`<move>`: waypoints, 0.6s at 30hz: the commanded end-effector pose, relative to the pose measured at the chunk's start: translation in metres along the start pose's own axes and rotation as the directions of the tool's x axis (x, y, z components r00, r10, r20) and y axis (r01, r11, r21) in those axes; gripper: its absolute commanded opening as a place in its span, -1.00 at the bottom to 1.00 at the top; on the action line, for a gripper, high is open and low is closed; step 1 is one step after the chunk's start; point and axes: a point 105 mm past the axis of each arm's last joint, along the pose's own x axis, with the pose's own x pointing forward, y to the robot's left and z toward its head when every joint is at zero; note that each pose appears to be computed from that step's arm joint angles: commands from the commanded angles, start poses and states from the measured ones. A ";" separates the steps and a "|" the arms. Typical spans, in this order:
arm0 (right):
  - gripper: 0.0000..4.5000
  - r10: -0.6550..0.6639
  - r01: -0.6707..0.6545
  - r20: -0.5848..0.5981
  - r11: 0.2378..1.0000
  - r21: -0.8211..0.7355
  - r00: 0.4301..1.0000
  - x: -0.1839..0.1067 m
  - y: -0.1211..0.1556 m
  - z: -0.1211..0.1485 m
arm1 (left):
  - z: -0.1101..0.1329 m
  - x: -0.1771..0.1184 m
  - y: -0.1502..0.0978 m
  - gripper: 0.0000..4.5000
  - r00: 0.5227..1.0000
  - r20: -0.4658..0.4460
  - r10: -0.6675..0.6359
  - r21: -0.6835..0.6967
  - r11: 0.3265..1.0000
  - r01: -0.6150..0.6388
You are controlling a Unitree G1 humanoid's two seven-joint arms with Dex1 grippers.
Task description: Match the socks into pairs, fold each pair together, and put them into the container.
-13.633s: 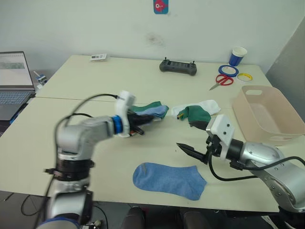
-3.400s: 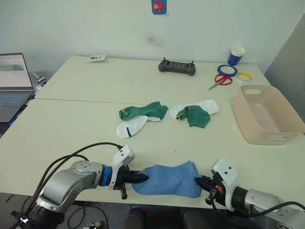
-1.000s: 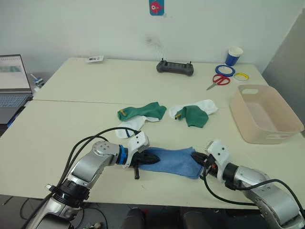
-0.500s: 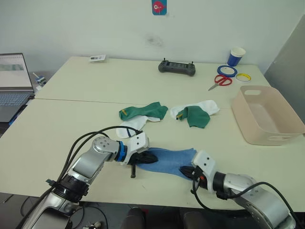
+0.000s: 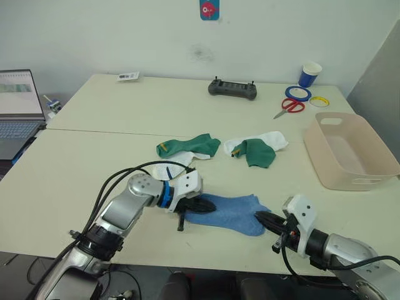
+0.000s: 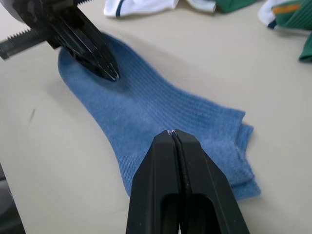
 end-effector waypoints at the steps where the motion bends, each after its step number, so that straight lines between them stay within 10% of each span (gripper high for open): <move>1: -0.97 -0.085 0.086 0.058 0.996 -0.001 0.995 -0.006 -0.007 0.009 | -0.008 0.010 0.001 -1.00 1.000 -0.024 0.006 0.006 1.000 -0.005; 12: 0.53 -0.265 0.261 0.023 0.960 0.100 0.964 0.006 -0.021 -0.019 | -0.038 0.016 -0.003 -1.00 0.994 -0.107 -0.028 0.027 0.999 0.032; 18: 0.53 -0.303 0.303 -0.021 0.940 0.158 0.953 0.018 -0.021 -0.035 | -0.039 0.016 -0.007 -1.00 0.994 -0.108 -0.036 0.036 0.999 0.040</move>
